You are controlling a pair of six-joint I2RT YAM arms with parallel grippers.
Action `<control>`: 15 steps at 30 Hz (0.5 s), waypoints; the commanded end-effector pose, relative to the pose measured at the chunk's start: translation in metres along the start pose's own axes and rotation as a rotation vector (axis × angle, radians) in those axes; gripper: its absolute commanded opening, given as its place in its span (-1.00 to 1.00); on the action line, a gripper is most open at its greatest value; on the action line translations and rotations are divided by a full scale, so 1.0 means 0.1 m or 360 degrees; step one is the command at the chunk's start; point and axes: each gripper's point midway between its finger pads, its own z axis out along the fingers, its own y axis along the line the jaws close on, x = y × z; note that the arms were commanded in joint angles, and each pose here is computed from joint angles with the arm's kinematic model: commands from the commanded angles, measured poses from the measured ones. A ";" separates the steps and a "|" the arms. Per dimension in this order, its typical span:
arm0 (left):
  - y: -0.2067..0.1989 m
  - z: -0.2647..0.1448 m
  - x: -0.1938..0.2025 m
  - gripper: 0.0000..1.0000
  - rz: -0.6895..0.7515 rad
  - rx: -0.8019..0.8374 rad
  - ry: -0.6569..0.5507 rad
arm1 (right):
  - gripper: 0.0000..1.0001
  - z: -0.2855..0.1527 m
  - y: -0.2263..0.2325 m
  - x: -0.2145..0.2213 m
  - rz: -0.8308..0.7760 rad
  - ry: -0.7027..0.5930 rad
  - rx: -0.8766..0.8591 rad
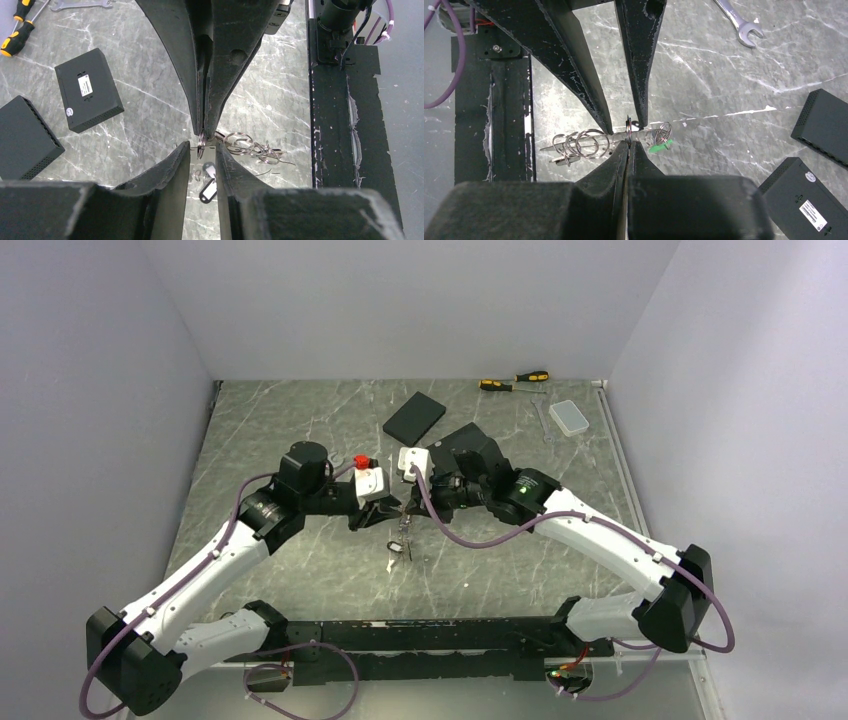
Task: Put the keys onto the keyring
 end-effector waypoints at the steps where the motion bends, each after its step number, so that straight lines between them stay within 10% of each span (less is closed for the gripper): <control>1: 0.03 0.01 -0.19 -0.44 0.0039 0.0002 -0.0092 | -1.00 -0.07 0.01 -0.30 -0.0095 -0.0174 0.0004; 15: 0.00 0.06 -0.15 -0.67 0.0014 0.0063 -0.0084 | -1.00 -0.10 0.05 -0.35 -0.0116 -0.0228 -0.0012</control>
